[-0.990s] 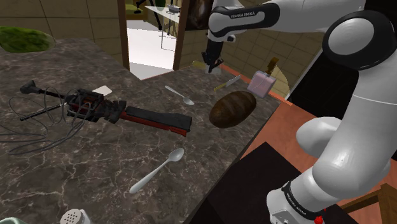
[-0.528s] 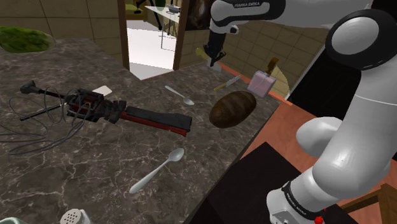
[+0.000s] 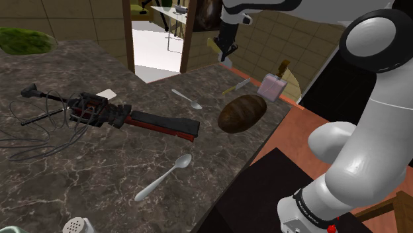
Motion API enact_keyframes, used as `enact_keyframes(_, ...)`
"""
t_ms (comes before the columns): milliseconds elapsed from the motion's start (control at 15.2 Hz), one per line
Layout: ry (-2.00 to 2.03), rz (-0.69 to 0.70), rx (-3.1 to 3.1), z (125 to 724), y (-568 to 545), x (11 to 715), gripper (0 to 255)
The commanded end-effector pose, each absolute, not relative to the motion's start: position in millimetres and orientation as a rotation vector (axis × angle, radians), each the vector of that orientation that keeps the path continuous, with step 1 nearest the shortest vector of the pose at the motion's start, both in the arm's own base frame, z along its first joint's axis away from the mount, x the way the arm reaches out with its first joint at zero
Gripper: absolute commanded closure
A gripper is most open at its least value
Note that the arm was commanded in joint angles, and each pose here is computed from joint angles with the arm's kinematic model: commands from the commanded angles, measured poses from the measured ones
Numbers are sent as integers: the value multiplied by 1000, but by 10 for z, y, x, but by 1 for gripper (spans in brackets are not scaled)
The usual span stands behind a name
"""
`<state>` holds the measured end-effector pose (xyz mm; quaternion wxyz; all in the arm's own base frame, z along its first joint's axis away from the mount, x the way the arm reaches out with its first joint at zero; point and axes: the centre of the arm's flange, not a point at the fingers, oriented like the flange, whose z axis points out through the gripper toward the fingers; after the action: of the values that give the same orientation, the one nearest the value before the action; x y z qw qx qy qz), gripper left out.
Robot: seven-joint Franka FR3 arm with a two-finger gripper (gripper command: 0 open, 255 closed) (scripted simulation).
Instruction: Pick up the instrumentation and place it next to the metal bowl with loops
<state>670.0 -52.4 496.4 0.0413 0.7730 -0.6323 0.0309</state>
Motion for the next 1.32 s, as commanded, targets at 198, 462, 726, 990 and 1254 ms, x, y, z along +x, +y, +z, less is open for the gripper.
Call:
enact_keyframes(198, -1936, 94, 2366, 5202, -518, 6694, 255)
enact_keyframes(462, -1936, 94, 2366, 5202, -35, 6482, 255)
enact_keyframes(726, -1936, 94, 2366, 5202, 448, 6269, 255)
enact_keyframes(990, -1936, 94, 2366, 5202, 931, 6056, 255)
enact_keyframes(1254, -1936, 94, 2366, 5202, 1414, 5843, 255)
